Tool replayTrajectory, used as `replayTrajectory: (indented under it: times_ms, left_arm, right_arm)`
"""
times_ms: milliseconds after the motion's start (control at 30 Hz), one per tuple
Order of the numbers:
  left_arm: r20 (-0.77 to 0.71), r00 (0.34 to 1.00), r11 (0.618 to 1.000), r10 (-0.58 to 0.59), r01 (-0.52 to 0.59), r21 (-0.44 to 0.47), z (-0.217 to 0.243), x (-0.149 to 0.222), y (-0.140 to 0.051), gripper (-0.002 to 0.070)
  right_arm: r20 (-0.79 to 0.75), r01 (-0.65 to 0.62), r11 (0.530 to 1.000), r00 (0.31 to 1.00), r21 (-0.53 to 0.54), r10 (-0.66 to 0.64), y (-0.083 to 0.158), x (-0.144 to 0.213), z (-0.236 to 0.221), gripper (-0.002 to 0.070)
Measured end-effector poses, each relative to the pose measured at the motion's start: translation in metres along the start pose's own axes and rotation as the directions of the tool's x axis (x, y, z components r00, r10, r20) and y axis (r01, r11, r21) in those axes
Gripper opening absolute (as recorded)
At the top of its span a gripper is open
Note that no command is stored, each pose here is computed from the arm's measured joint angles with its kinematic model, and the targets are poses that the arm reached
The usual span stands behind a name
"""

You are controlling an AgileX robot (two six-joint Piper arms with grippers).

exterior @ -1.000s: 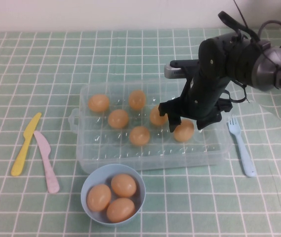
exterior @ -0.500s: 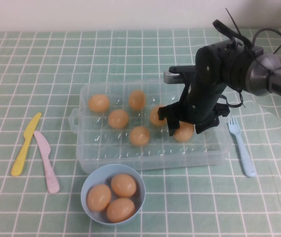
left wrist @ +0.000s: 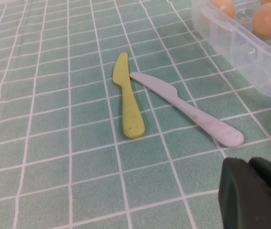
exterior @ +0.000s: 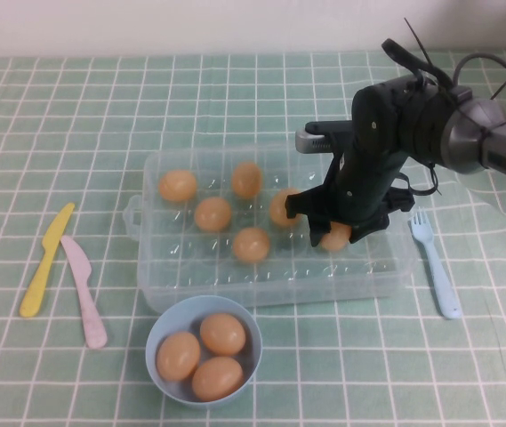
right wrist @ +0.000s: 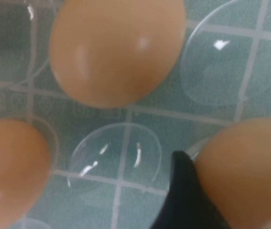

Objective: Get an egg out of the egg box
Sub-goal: Pick up the egg from the plastic box, then place the egg in the bowl

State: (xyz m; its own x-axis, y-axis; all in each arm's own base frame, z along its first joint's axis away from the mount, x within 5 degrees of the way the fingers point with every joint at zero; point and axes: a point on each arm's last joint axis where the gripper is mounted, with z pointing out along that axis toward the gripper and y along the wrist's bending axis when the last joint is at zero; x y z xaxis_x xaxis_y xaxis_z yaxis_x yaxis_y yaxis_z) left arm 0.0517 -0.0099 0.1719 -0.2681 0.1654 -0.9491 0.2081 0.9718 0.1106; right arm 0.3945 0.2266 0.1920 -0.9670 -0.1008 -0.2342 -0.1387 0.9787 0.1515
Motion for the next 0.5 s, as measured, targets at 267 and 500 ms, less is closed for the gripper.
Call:
replayTrajectory:
  times_ms: [267, 500]
  left_arm:
    - [0.0, 1.0, 1.0, 0.0, 0.0, 0.0, 0.0, 0.0, 0.0, -0.0004]
    - [0.0, 1.0, 1.0, 0.0, 0.0, 0.0, 0.0, 0.0, 0.0, -0.0004]
  right_arm:
    - [0.059, 0.132, 0.991, 0.99, -0.032, -0.13, 0.008, 0.008, -0.067, 0.0376]
    - [-0.044, 0.334, 0.934, 0.939, -0.127, -0.342, 0.047, 0.045, -0.099, 0.0376]
